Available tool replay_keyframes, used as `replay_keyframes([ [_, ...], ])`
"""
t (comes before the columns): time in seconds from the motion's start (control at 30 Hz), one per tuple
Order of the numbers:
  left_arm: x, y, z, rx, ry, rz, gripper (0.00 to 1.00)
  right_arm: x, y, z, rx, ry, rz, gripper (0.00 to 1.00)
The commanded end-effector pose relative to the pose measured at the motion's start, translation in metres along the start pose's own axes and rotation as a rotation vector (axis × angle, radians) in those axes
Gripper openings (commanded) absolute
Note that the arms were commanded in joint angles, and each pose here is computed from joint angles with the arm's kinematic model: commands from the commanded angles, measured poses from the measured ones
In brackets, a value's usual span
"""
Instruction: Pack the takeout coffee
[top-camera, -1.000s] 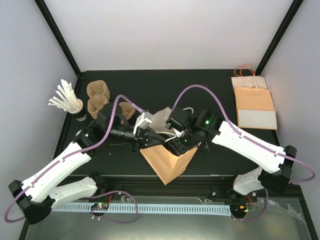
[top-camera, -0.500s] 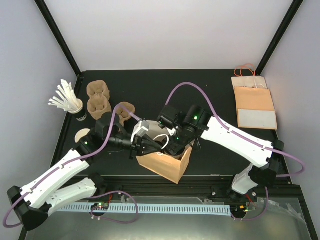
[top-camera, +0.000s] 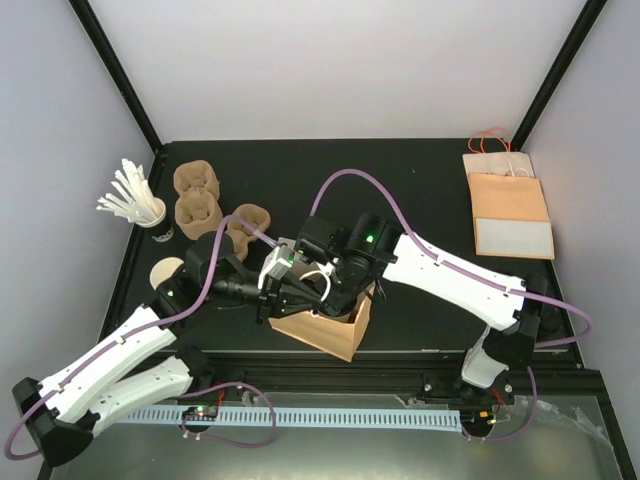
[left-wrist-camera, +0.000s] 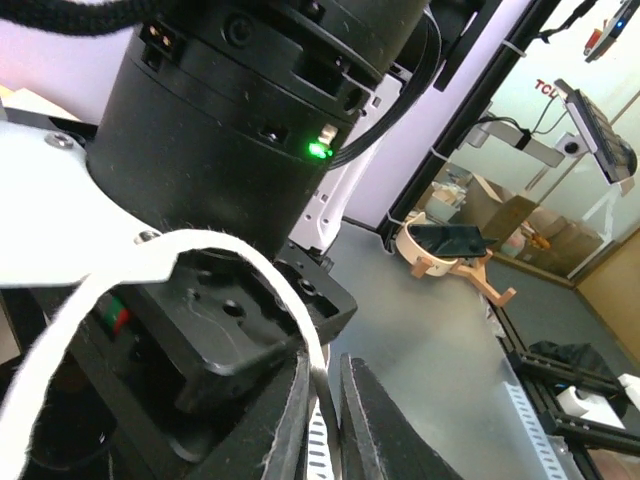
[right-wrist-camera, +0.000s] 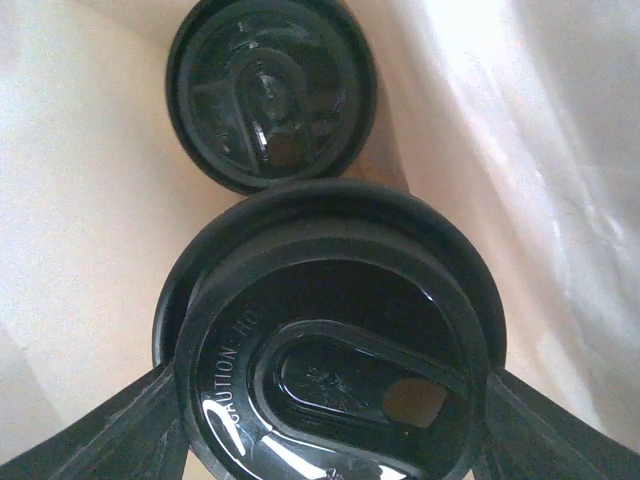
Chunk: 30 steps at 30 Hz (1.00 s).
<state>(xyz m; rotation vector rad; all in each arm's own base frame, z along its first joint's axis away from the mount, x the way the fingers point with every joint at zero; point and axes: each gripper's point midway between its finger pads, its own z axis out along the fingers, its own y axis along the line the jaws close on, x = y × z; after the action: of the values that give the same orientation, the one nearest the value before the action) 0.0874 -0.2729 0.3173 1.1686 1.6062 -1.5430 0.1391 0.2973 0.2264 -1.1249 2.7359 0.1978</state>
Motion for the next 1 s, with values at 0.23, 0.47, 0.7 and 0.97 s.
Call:
replay_keyframes([
  [0.23,-0.012,-0.016,-0.004,0.035,-0.042,0.050,0.15,-0.007,0.016,0.017,-0.040,-0.061,-0.161,0.06],
  [0.47,-0.008,-0.013,-0.006,0.014,-0.043,0.046,0.16,-0.014,0.012,0.011,0.002,-0.032,-0.213,0.06],
  [0.7,-0.009,-0.016,-0.006,0.025,-0.042,0.045,0.15,0.001,0.014,0.028,-0.013,0.037,-0.278,0.06],
  [0.97,-0.010,-0.017,-0.006,0.029,-0.045,0.052,0.15,0.017,0.005,0.042,0.005,0.072,-0.301,0.07],
])
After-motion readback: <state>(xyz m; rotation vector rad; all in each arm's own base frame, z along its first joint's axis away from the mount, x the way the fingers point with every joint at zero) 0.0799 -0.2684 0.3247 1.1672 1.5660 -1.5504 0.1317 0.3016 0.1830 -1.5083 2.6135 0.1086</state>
